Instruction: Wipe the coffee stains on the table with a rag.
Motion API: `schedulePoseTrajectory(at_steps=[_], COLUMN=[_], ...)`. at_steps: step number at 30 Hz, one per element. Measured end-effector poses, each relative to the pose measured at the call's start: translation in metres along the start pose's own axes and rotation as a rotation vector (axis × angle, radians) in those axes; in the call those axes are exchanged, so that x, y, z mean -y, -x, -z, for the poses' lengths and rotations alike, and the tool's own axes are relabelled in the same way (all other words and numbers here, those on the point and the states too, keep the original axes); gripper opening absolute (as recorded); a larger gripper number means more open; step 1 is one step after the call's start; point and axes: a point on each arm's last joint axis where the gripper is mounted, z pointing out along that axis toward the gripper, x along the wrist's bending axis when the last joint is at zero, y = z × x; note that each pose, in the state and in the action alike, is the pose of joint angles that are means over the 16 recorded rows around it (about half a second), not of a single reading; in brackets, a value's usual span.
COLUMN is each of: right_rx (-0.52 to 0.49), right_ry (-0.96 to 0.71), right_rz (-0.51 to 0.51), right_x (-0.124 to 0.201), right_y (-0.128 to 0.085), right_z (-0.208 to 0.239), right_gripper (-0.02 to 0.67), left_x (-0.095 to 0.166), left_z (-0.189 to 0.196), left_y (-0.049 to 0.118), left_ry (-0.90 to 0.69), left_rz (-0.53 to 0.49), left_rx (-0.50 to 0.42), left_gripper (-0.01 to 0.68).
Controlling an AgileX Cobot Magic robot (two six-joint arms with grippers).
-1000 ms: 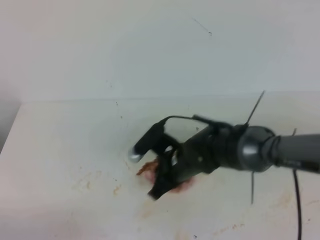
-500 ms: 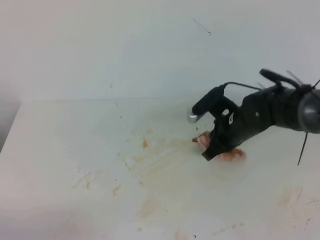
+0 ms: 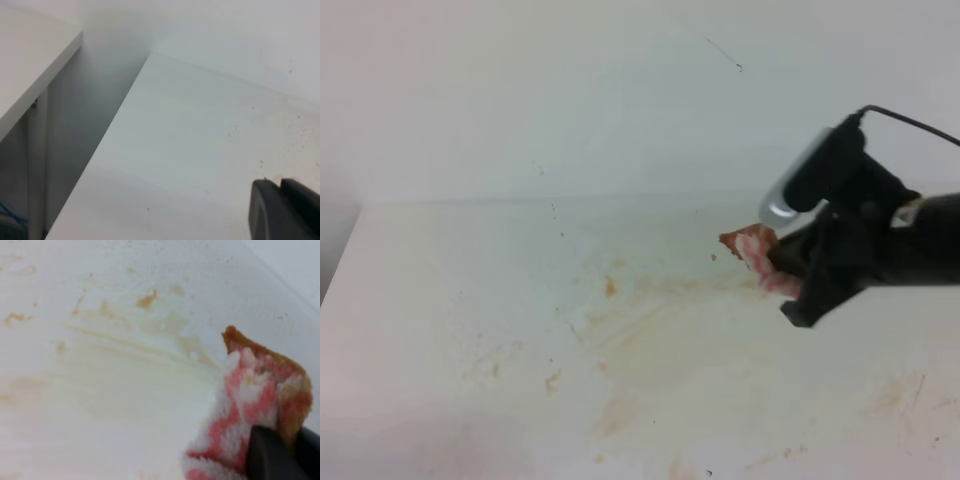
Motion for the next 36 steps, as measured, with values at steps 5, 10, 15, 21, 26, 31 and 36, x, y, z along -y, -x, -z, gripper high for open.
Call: schedulePoseTrajectory(at_steps=[5,10,15,21,26,31,36], right_rx=[0.006,0.027,0.060,0.094,0.096,0.077,0.052], right_ry=[0.049,0.072,0.087,0.086,0.088,0.110,0.175], right_rz=[-0.080,-0.196,-0.333,-0.445,-0.501,-0.493,-0.442], right_x=[0.009,0.019,0.026,0.035,0.038,0.032,0.019], right_y=[-0.006,0.000,0.014,0.031,0.035,0.034,0.030], right_z=[0.027,0.040,0.043,0.042,0.040,0.047,0.071], right_gripper=[0.048,0.048,0.061,0.155,0.238,0.239,0.153], left_x=[0.000,0.000,0.000,0.000,0.000,0.000,0.000], left_z=[0.000,0.000,0.000,0.000,0.000,0.000,0.000], left_y=[0.000,0.000,0.000,0.000,0.000,0.000,0.000], left_ry=[0.000,0.000,0.000,0.000,0.000,0.000,0.000], left_rz=[0.000,0.000,0.000,0.000,0.000,0.000,0.000], left_rx=[0.000,0.000,0.000,0.000,0.000,0.000,0.000], left_gripper=[0.000,0.000,0.000,0.000,0.000,0.000,0.000])
